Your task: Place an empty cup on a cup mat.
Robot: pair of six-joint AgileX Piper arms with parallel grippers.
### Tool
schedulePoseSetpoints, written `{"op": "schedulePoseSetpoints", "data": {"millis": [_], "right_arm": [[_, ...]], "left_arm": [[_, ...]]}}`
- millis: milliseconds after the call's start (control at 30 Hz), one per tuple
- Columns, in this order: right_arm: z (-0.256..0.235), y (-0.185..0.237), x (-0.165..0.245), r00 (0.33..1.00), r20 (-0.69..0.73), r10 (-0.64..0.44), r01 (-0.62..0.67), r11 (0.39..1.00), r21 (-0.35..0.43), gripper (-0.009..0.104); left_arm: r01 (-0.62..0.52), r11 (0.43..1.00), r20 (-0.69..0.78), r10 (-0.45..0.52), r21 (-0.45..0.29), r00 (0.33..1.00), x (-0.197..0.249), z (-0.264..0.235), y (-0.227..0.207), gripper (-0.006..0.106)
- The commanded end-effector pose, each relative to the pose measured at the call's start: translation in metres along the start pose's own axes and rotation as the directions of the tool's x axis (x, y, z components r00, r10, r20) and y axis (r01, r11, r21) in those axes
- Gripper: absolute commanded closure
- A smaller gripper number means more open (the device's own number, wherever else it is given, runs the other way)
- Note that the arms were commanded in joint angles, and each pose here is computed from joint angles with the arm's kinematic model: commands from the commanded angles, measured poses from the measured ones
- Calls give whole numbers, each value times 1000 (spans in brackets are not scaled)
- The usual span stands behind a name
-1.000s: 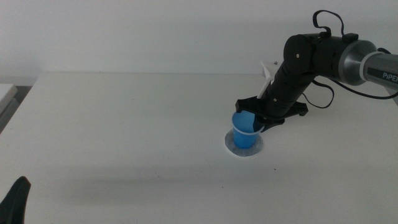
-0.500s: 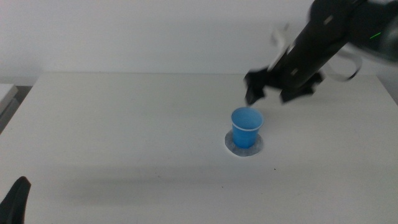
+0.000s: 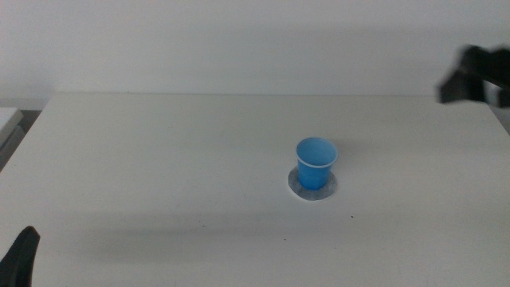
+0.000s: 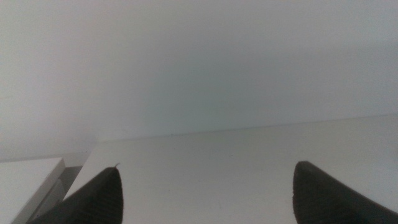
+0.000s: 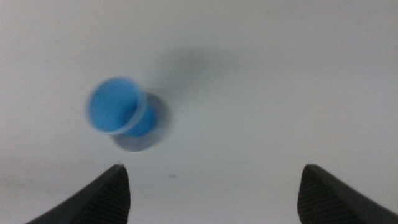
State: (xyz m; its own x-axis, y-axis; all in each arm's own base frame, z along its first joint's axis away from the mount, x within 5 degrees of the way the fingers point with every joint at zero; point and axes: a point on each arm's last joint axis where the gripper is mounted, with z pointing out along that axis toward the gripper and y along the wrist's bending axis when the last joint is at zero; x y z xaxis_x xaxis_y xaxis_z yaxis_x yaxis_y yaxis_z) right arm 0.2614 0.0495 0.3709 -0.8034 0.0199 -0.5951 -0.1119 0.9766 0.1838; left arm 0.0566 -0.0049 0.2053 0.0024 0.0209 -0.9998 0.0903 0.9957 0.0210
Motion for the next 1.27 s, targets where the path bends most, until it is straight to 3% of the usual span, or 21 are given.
{"op": "schedulePoseSetpoints", "data": {"millis": [0,167,233,367,600,867,1067,1100,1233], "right_arm": [[-14,-17,22,997,83,5,-7,1000,26,12],[-34,-42,87,965,262,33,-67,990,121,10],[-37,-46,113,943,333,11,-63,988,144,3],[-36,-48,155,908,415,-49,-33,981,189,2],[-33,-50,208,771,629,-104,-34,979,203,2],[-9,-55,263,707,689,-159,-12,972,236,2],[12,-61,275,746,648,-155,-11,970,244,2],[15,-61,278,779,610,-145,-9,970,241,2],[14,-61,277,770,620,-151,-8,970,245,2]], "left_arm": [[10,1000,16,-10,4,1000,-1,0,0,7],[10,1000,16,-10,4,1000,-1,0,0,7],[10,1000,16,-10,4,1000,-1,0,0,7],[10,1000,16,-10,4,1000,-1,0,0,7],[10,1000,16,-10,4,1000,-1,0,0,7],[10,1000,16,-10,4,1000,-1,0,0,7],[10,1000,16,-10,4,1000,-1,0,0,7],[10,1000,16,-10,4,1000,-1,0,0,7],[10,1000,16,-10,4,1000,-1,0,0,7]]}}
